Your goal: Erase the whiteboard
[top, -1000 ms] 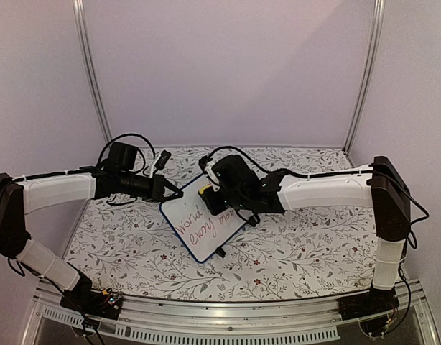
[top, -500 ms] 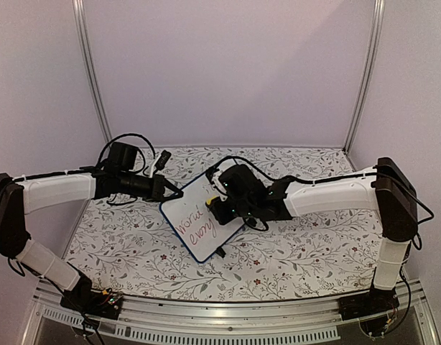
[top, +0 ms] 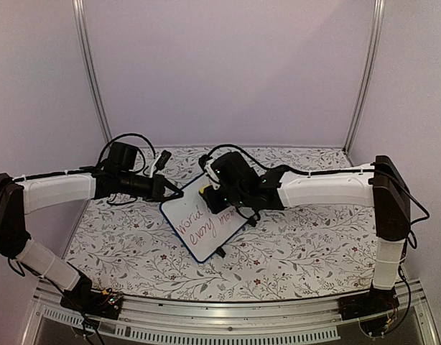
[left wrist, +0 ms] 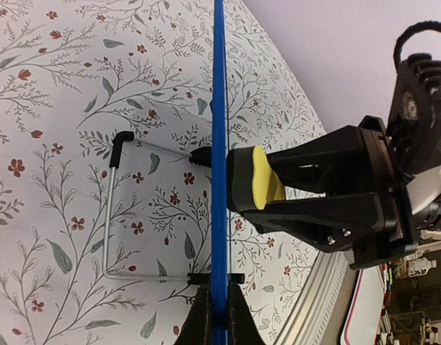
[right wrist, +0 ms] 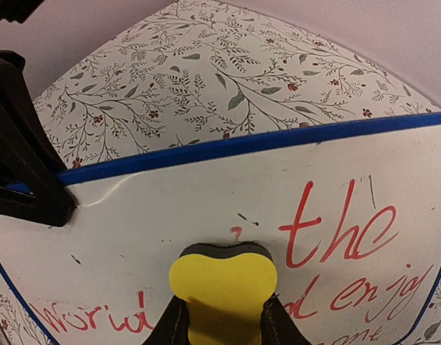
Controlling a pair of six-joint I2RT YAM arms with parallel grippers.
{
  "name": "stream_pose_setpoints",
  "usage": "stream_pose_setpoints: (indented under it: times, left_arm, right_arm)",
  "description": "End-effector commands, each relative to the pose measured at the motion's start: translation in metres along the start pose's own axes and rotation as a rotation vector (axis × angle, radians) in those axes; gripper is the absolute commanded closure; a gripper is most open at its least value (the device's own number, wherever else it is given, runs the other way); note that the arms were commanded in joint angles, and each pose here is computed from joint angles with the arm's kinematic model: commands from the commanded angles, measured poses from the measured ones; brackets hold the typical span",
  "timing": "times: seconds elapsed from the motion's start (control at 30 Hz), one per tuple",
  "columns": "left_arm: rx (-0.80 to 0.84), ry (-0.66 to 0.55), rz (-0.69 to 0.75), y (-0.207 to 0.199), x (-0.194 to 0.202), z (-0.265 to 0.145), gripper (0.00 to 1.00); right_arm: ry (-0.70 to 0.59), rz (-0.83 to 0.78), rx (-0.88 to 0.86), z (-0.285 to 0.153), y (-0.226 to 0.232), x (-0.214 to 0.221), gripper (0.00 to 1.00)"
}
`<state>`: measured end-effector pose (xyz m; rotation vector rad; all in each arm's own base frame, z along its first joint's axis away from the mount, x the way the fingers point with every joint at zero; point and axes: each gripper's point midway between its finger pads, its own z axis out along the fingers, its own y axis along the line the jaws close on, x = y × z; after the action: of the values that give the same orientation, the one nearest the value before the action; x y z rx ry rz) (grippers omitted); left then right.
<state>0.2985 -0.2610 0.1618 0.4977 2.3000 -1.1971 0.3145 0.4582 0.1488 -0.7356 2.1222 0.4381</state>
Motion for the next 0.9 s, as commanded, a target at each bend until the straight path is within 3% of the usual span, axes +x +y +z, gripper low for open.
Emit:
stream_pose_setpoints:
  times: [0.0,0.23,0.63,0.87]
  left_arm:
    - [0.043,-0.002,0.035,-0.013,-0.002,-0.002,1.00]
    - [0.045,-0.001,0.036,-0.014,-0.001,-0.003,1.00]
    - [0.046,-0.003,0.035,-0.014,-0.002,-0.003,1.00]
    - [0.050,-0.001,0.034,-0.014,-0.002,-0.002,1.00]
  right_arm:
    - [-0.031,-0.004,0.043,0.010,-0.013,-0.020,0.82]
    - [-0.019,-0.006,0.050,0.014,-0.018,-0.018,0.82]
    - [0.096,0.020,0.042,0.009,-0.030,0.053,0.82]
    - [0.069,0.028,0.034,0.005,-0.028,0.043,0.82]
